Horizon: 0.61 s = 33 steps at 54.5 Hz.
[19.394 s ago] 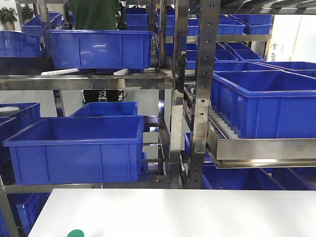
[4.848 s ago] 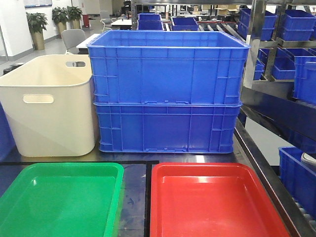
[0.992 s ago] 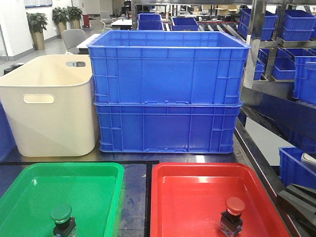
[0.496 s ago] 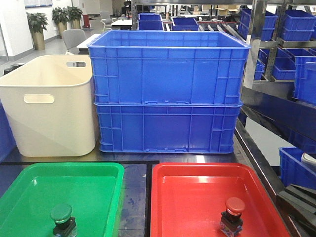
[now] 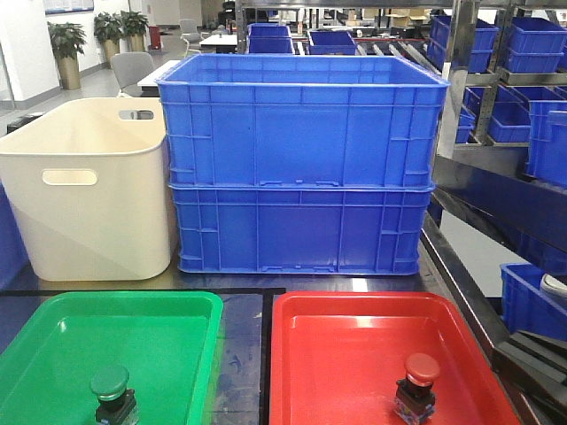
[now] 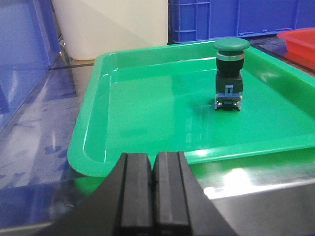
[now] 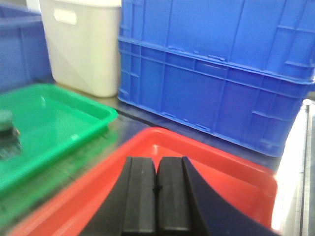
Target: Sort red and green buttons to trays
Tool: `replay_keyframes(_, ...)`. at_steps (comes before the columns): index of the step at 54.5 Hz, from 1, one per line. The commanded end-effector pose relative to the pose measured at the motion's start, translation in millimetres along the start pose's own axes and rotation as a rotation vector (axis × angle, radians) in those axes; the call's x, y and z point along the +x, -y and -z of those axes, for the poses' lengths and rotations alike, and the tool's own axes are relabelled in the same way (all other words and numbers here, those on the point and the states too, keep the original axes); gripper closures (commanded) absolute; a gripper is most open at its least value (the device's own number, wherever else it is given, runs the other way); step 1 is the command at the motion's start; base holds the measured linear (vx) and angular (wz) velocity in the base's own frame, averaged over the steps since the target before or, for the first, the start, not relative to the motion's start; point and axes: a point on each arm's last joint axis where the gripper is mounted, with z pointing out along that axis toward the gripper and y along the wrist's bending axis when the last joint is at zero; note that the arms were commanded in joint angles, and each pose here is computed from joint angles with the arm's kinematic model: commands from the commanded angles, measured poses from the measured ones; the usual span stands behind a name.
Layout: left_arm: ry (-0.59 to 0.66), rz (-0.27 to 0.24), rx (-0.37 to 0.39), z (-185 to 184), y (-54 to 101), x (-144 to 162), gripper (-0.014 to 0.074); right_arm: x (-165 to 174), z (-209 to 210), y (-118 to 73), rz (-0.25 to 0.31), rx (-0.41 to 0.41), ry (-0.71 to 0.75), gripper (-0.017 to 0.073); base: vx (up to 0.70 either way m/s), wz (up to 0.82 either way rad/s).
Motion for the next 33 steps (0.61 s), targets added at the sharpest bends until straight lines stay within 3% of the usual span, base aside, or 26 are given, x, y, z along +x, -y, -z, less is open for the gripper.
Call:
replay_keyframes(1,0.108,0.007,0.002,3,0.0,-16,0.0599,-4,-4,11.3,-0.082,0.092,0.072,0.0570,0.00,0.00)
replay_keyframes(7,0.108,0.007,0.002,3,0.0,-16,0.0599,6,-4,22.1,-0.170,0.211,0.135,0.0570,0.00,0.00)
replay_keyframes(12,0.108,0.007,0.002,3,0.0,-16,0.0599,23,3,28.2,-0.232,0.346,0.099,0.0570,0.00,0.00)
replay_keyframes(15,0.108,0.007,0.002,3,0.0,-16,0.0599,31,12,26.2,-0.233,0.391,0.049,0.0570,0.00,0.00)
replay_keyframes(21,0.108,0.007,0.002,3,0.0,-16,0.0599,50,34,15.4,-0.170,0.407,-0.047,0.0570,0.00,0.00)
replay_keyframes(33,0.108,0.007,0.002,3,0.0,-16,0.0599,115,76,-8.5,-0.165,0.424,0.095,0.0570,0.00,0.00)
